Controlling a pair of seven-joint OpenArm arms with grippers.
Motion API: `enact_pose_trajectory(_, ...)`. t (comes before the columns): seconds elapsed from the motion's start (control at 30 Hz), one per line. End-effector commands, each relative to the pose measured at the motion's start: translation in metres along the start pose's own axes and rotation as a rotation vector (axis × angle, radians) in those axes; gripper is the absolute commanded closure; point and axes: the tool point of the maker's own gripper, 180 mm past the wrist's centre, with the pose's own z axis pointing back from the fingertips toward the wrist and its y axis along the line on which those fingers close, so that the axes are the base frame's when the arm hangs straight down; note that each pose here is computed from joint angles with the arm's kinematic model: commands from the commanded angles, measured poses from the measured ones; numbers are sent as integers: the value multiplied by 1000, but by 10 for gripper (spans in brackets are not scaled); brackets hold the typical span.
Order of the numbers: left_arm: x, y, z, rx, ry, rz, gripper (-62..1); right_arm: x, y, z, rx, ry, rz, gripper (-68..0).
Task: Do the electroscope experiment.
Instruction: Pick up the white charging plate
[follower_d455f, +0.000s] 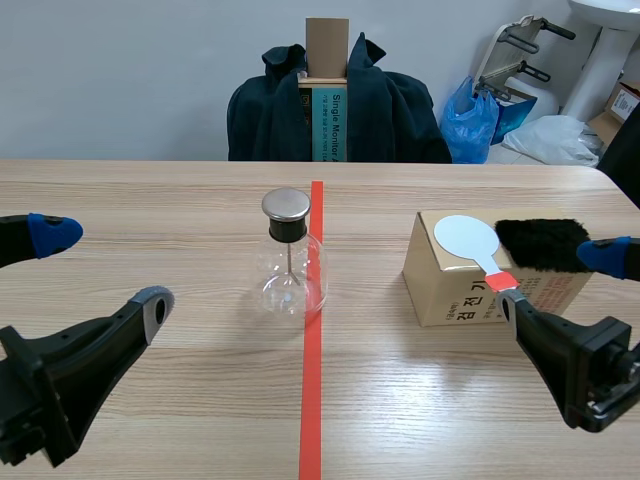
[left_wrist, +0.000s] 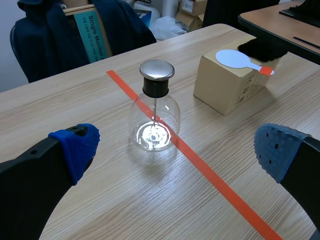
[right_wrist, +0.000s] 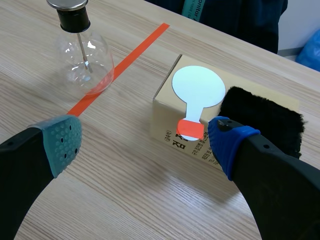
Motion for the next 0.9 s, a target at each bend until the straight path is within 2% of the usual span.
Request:
enact_pose_trajectory(0.0, 7, -3, 0, -7, -26, -1, -623, 17, -6, -2, -18, -62, 19, -513)
enact_pose_trajectory(0.6, 7, -3, 0, -7, -25, -2, -623, 16, -6, -2, -17, -57, 25, -513)
enact_pose_trajectory(0.73, 7, -3, 0, -7, -25, -2, -623, 9, -4, -2, -7, -23, 108, -513)
enact_pose_trajectory(0.8, 7, -3, 0, -7, -25, -2, -623, 4, -3, -2, 1, 8, 181, -513)
enact_pose_trajectory(0.87, 7, -3, 0, -7, -25, -2, -623, -4, -2, -2, 13, 52, 283, -513)
